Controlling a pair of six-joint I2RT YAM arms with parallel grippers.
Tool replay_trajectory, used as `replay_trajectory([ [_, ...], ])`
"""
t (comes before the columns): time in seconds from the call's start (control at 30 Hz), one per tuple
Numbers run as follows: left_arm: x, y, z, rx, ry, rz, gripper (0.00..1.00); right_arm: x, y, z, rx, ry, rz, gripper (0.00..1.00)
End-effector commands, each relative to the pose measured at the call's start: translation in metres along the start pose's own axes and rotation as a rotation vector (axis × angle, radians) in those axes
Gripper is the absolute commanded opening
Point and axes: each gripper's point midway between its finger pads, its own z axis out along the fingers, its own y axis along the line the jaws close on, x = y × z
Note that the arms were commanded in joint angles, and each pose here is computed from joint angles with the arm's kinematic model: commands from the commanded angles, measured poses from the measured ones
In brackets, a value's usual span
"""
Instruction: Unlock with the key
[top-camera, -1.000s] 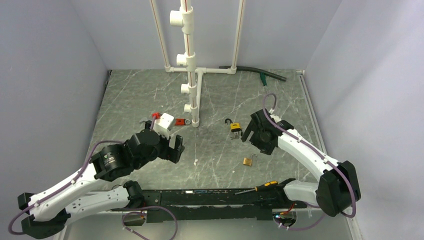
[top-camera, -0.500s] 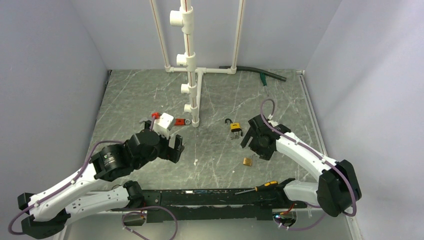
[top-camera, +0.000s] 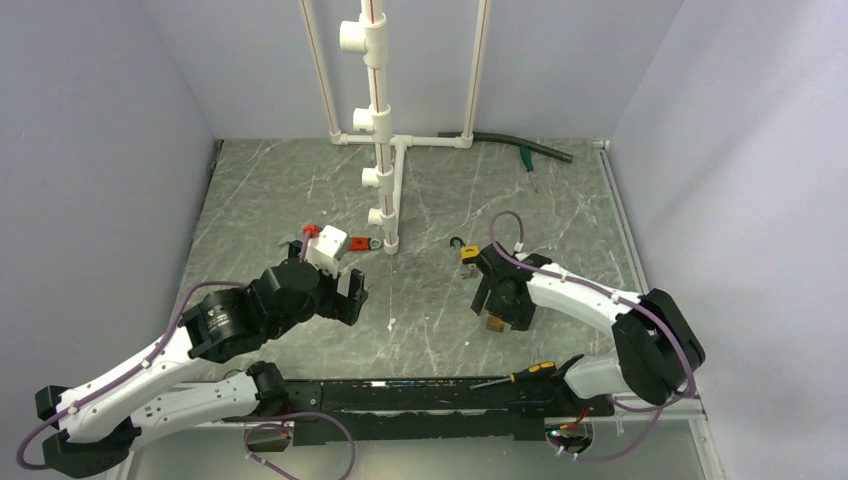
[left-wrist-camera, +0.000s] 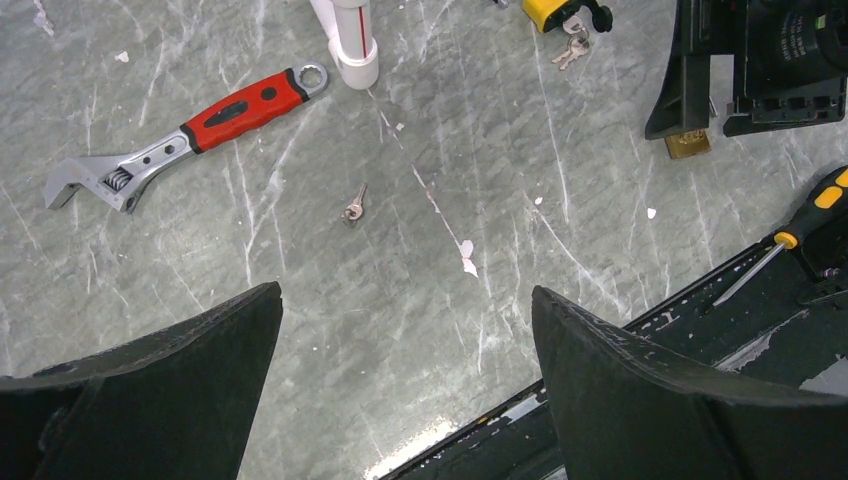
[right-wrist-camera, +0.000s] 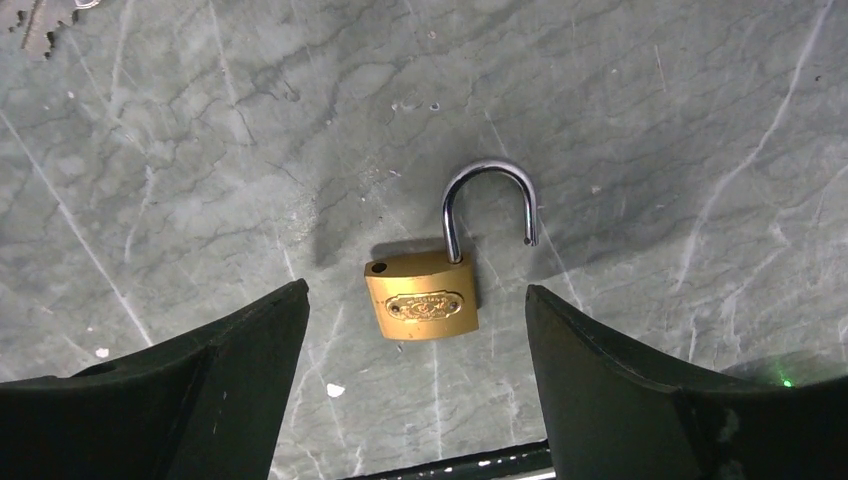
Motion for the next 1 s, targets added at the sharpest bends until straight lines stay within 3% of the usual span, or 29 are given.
replay_trajectory([
  [0.0, -0.003, 0.005, -0.002, -0.024, -0.014, -0.001, 0.99, -0.006, 0.006, 0.004, -0.001, -0.043, 0.0, 0.81],
  [0.23, -0.003, 0.007, -0.002, -0.028, -0.016, -0.001, 0.99, -0.008, 0.009, 0.002, -0.009, -0.06, -0.019, 0.84],
  [0.4, -0.003, 0.008, -0.003, -0.034, -0.016, -0.002, 0.99, -0.015, 0.016, -0.009, -0.067, -0.103, -0.034, 1.0],
  [0.8, -0.005, 0.011, -0.003, -0.051, -0.021, 0.01, 0.99, -0.086, 0.027, -0.1, -0.352, -0.547, -0.071, 1.0],
  [0.97, -0.003, 0.013, -0.003, -0.059, -0.018, 0.007, 0.99, -0.092, 0.032, -0.116, -0.453, -0.619, -0.088, 1.0],
])
